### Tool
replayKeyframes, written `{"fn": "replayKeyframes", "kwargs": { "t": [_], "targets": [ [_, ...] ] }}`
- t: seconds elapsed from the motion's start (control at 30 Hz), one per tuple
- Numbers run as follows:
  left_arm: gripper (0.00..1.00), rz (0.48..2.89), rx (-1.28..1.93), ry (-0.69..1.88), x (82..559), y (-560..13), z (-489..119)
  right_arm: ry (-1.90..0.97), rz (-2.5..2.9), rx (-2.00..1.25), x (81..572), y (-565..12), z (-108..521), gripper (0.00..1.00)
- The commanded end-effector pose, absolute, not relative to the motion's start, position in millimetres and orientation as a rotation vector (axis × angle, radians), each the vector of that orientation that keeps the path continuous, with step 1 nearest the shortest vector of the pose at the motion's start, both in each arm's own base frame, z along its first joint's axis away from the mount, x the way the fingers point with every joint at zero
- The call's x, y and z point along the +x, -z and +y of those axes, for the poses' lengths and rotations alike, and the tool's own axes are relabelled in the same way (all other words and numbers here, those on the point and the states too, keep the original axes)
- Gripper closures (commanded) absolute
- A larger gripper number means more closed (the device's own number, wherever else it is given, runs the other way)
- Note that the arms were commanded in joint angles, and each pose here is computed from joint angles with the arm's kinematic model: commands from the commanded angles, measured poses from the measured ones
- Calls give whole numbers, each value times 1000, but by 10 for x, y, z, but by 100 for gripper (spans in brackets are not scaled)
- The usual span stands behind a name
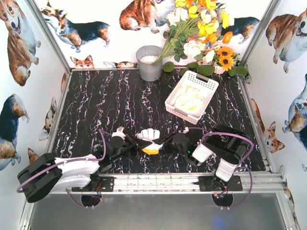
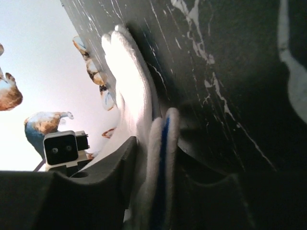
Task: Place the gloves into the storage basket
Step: Pick up the glove from the center of the board.
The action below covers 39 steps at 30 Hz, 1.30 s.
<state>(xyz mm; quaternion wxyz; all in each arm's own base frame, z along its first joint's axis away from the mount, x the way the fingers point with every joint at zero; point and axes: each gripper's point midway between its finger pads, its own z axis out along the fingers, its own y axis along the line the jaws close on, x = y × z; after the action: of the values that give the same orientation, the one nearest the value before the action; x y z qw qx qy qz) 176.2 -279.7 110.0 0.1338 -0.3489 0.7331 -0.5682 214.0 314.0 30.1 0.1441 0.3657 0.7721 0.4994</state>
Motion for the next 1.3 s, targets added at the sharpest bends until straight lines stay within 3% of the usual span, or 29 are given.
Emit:
{"fn": "replayKeyframes", "kwargs": {
  "t": [0.0,0.2,0.8,1.1,1.27],
  "targets": [
    [100,2141,-1011,1660,1710,-1142,-2775,-1481,2171,997,2213,-460,3203,75],
    [100,2145,-979,1657,1700,-1217,-2772,-1504,2153,915,2253,-740,3230,100],
    [100,2204,-382,1504,2286,-2129,-3327,-1433,1916,634,2908,-2227,2632,100],
    [100,2136,-48,1458,3008,-2602,-3926,-1345,1822,595,3382,-2544,2034,100],
    [100,2152,127,1439,3413,-2558,-4298,-1260,1753,578,3630,-2627,1700,100]
  ]
}}
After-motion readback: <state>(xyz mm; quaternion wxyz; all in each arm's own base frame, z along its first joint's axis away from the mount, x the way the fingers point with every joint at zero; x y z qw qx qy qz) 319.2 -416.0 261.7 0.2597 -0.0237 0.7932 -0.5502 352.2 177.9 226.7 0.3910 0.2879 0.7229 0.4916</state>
